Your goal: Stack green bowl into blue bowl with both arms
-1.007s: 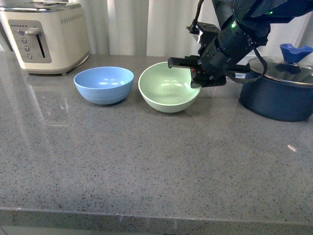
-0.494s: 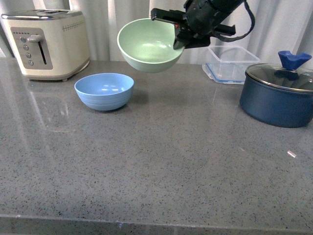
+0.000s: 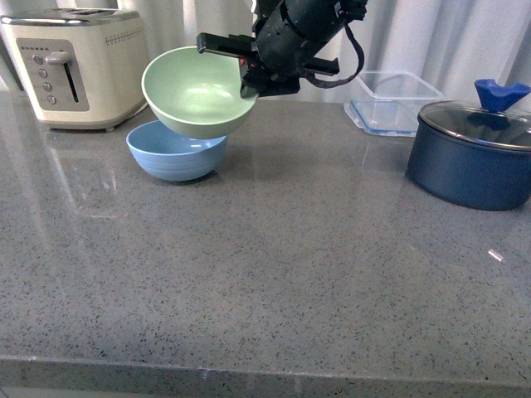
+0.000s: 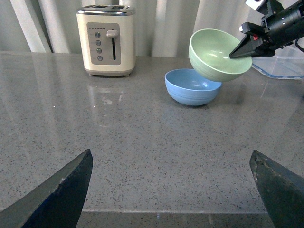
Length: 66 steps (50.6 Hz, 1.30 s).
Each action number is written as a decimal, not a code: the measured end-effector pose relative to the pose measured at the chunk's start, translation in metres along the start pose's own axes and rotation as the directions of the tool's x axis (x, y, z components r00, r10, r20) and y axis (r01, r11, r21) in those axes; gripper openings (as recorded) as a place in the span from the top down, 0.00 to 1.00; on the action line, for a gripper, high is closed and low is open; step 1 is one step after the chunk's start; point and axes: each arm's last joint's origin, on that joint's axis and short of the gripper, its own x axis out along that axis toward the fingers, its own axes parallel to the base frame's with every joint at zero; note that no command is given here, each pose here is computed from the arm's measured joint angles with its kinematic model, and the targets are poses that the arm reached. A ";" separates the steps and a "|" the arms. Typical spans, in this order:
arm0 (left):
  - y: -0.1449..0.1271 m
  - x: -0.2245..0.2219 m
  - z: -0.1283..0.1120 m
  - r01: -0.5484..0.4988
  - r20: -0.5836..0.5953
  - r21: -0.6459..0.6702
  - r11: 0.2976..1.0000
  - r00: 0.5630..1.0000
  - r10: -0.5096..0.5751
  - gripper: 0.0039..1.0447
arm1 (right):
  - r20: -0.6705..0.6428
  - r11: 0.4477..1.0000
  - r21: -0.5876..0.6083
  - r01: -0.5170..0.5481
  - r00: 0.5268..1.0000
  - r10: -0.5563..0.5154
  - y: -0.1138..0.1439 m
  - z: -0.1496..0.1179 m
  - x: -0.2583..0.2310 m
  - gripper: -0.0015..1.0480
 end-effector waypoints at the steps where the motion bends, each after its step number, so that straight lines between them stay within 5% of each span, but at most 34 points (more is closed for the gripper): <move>1: 0.000 0.000 0.000 0.000 0.000 0.000 1.000 1.000 0.000 0.06 | 0.000 1.000 -0.003 -0.005 1.000 0.005 0.002 0.001 0.001 0.99; 31: 0.000 0.000 0.000 0.000 0.000 0.000 1.000 1.000 0.000 0.06 | -0.049 0.998 -0.055 -0.031 0.998 0.029 0.015 -0.012 0.044 0.98; 36: 0.000 0.000 0.000 0.000 0.000 0.000 1.000 1.000 0.000 0.06 | -0.038 0.998 -0.050 -0.031 0.999 0.029 0.015 -0.010 0.043 0.88; 37: 0.000 0.000 0.000 0.000 0.000 0.000 1.000 1.000 0.000 0.06 | -0.031 0.998 -0.049 -0.031 0.999 0.030 0.015 -0.008 0.041 0.79; 58: 0.000 0.000 0.000 0.000 0.000 0.000 1.000 1.000 0.000 0.06 | 0.062 0.999 -0.010 -0.044 0.997 0.044 -0.001 -0.002 -0.016 0.09; 66: 0.000 0.000 0.000 0.000 0.000 0.000 1.000 1.000 0.000 0.06 | 0.112 1.000 0.015 -0.024 0.994 0.022 -0.015 -0.006 -0.063 0.10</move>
